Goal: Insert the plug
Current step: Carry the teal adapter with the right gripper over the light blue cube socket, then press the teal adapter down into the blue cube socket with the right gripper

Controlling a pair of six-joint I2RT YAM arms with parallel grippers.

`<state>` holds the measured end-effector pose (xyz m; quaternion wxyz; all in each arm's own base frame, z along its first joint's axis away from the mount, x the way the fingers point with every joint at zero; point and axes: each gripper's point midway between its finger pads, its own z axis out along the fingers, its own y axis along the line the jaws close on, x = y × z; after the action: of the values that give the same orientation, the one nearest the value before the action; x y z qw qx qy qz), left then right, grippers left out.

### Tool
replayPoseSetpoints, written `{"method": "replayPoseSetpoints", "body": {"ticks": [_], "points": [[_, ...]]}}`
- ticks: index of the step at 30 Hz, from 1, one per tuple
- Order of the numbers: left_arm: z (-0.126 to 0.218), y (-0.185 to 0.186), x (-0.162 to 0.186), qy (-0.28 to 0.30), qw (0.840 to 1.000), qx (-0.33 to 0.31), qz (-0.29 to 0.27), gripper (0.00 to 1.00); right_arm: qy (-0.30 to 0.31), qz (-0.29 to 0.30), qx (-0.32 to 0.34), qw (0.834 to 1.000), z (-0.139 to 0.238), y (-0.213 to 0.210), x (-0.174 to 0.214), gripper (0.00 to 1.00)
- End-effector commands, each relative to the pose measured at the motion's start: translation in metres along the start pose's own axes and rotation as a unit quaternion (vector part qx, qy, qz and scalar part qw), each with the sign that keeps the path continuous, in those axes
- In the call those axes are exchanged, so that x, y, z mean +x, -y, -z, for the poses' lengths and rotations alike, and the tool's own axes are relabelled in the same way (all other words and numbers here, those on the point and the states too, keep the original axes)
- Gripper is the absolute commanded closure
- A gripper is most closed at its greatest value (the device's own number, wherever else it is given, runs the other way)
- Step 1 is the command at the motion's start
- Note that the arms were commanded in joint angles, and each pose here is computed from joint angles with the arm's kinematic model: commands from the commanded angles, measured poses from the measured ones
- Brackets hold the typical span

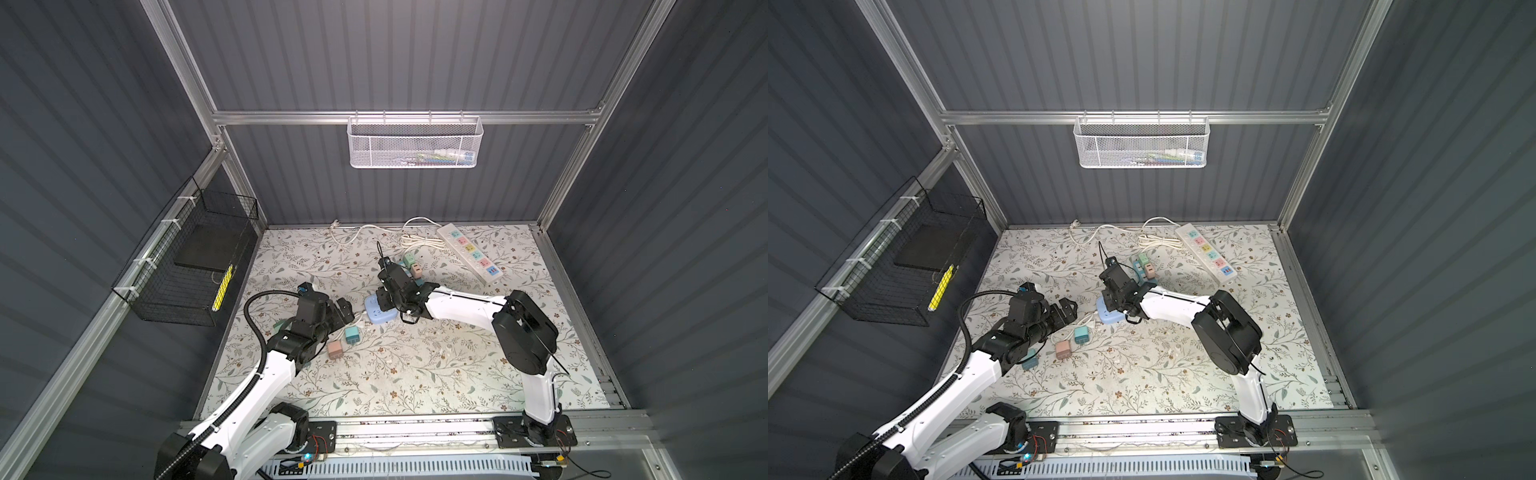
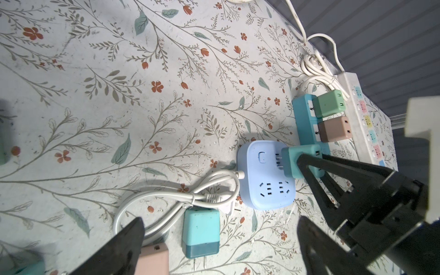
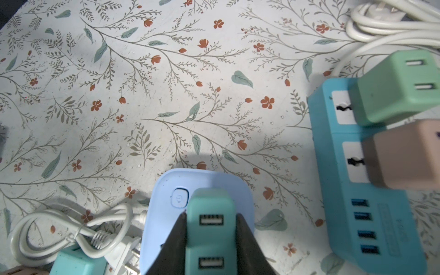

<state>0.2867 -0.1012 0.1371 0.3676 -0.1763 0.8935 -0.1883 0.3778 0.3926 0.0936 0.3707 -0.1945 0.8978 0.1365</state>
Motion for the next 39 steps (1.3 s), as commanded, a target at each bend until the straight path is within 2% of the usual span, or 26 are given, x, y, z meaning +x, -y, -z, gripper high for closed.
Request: {"method": "replayPoseSetpoints", "body": {"ticks": [1,14,22,39], "points": [[0.005,0.000,-0.006,0.008,1.000,-0.005,-0.009,0.00,-0.012,0.015,0.022,1.000,-0.011,0.005,0.010,0.82],[0.007,-0.001,-0.009,0.012,1.000,-0.008,-0.013,0.00,-0.054,0.052,0.043,0.996,-0.016,0.002,0.028,0.82],[0.012,0.002,-0.014,0.018,1.000,-0.006,-0.016,0.00,-0.109,0.077,0.069,0.989,-0.032,0.007,0.073,0.82],[0.019,0.003,-0.016,0.024,1.000,-0.004,-0.018,0.00,-0.213,0.070,0.072,0.972,-0.052,0.020,0.149,0.82]]}}
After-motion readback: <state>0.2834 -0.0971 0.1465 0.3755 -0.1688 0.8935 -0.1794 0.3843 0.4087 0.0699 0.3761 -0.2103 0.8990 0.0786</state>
